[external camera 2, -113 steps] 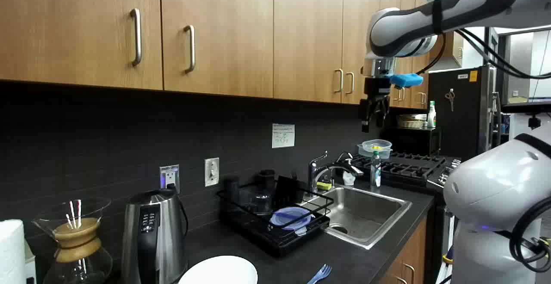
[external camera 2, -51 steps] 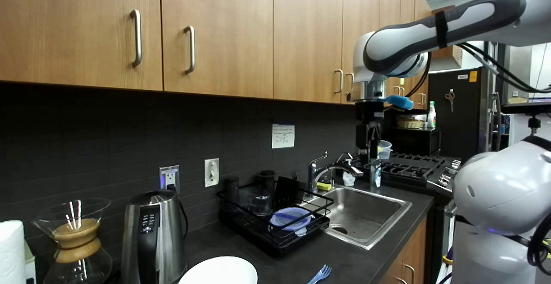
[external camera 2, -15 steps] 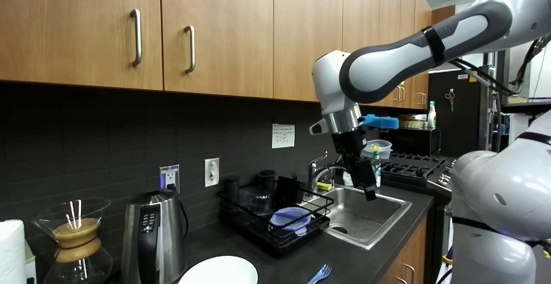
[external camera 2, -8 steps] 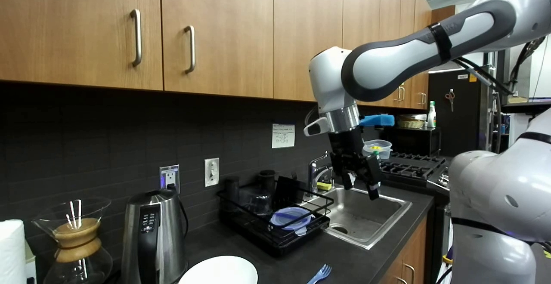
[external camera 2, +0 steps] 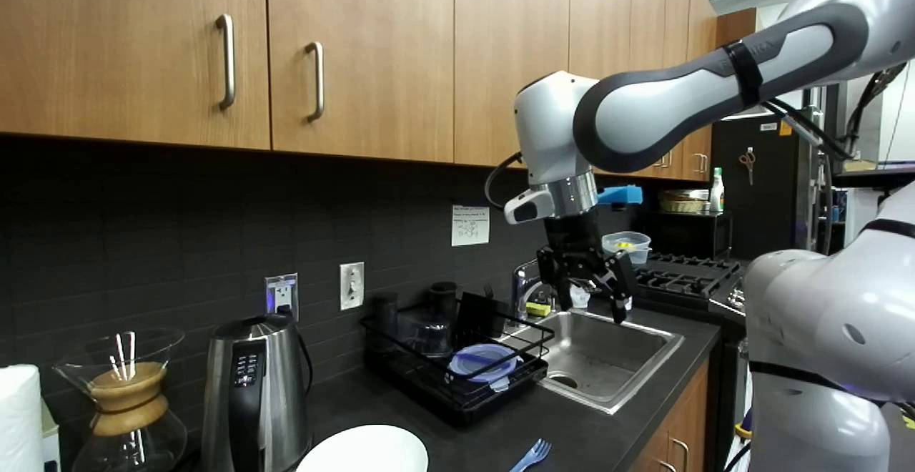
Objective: Put the fork in the bowl
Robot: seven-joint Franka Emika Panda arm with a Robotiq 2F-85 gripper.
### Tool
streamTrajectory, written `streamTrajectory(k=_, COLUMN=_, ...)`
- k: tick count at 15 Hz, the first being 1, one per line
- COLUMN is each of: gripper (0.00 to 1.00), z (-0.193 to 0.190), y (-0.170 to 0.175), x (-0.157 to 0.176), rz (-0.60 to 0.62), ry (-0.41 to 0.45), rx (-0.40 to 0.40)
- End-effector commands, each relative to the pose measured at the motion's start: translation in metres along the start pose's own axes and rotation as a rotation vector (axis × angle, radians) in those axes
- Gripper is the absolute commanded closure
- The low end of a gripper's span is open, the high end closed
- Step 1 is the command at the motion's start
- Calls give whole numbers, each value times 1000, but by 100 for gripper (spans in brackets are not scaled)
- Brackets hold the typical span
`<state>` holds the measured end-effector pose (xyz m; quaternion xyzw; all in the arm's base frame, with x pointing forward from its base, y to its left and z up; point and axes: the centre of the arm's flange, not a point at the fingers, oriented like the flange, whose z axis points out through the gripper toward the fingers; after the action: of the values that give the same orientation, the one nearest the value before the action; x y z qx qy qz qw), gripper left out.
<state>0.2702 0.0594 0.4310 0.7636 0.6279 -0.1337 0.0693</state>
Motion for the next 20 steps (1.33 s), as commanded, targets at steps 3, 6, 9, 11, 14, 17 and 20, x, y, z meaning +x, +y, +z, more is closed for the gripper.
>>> streamTrajectory(k=3, gripper=0, z=6, y=3, x=19, rz=-2, ry=118, rx=-153)
streamTrajectory(k=6, gripper=0, z=9, y=12, x=31, rz=-49, ry=222, rx=-170)
streamTrajectory(k=9, gripper=0, z=18, y=19, x=40, rz=-101, ry=285, rx=-162)
streamTrajectory(k=11, gripper=0, z=25, y=24, x=41, rz=-127, ry=303, rx=-145)
streamTrajectory(k=14, gripper=0, z=37, y=28, x=36, rz=-168, ry=280, rx=-102)
streamTrajectory(k=17, gripper=0, z=43, y=29, x=28, rz=-215, ry=248, rx=-72)
streamTrajectory(k=20, gripper=0, z=46, y=29, x=20, rz=-288, ry=187, rx=-38)
